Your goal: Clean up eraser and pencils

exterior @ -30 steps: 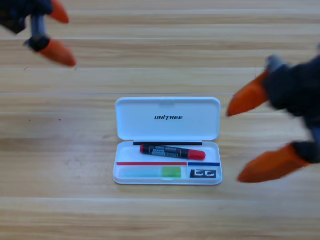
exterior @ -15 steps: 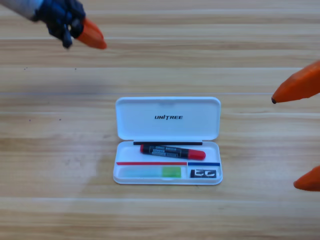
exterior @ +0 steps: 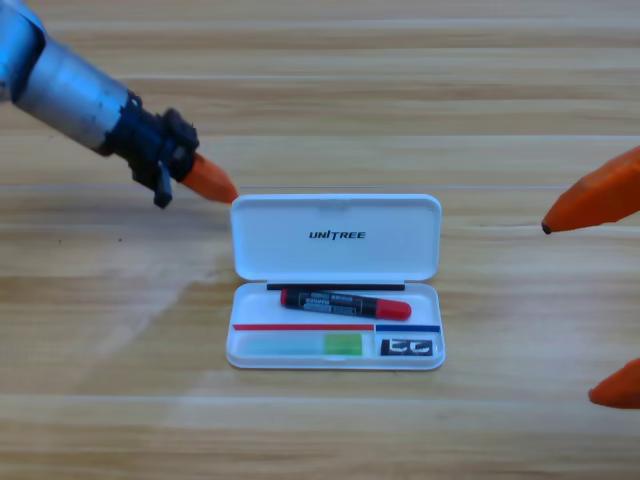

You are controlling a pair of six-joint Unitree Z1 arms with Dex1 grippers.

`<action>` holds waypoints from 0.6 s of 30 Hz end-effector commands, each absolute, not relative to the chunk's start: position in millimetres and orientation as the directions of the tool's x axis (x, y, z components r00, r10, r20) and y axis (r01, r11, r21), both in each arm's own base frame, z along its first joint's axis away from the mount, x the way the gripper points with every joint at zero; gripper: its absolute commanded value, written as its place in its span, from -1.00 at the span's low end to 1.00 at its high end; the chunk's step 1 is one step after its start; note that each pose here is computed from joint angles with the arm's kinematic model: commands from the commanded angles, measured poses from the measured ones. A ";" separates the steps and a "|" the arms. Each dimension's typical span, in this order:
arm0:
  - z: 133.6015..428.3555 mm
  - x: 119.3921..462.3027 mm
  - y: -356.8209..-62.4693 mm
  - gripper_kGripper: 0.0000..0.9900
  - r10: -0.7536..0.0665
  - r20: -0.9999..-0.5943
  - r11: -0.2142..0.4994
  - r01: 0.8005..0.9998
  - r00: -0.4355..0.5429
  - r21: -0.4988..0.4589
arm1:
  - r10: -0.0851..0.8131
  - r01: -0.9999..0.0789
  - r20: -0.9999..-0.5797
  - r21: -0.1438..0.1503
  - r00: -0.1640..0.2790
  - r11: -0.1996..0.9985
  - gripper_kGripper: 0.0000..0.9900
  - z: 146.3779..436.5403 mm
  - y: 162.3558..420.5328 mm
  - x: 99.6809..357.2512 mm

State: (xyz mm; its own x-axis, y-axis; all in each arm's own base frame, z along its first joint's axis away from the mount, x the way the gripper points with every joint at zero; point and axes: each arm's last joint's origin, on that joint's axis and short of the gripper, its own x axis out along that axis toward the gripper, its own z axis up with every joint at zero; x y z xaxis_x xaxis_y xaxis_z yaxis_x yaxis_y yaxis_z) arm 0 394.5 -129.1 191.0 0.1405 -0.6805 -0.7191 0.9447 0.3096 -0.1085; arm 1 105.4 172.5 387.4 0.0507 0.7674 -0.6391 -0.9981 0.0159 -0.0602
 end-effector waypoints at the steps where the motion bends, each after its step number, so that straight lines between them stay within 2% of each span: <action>1: 157.5 394.2 -152.5 -1.00 -0.706 -0.708 0.233 0.939 -0.016 -0.253 | 0.785 -0.998 -0.617 -0.050 0.057 0.034 0.99 385.7 166.3 106.3; 9: 157.6 391.0 -170.9 -1.00 -0.730 -0.675 0.162 0.933 -0.106 -0.322 | 0.783 -0.998 -0.619 -0.046 0.056 0.035 0.99 384.4 165.4 105.6; 18: 173.9 383.4 -179.9 -1.00 -0.736 -0.662 0.128 0.932 -0.140 -0.339 | 0.781 -0.999 -0.623 -0.041 0.054 0.036 0.99 383.3 167.9 107.6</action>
State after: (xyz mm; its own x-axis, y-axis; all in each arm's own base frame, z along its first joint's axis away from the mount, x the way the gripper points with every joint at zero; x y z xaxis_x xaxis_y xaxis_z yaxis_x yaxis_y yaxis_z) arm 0 391.7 -163.9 184.3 -0.0729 -0.7401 -0.6685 0.9371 0.1786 -0.2999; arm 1 105.5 172.6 387.8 0.0466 0.7710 -0.6351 -0.9985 0.0177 -0.0519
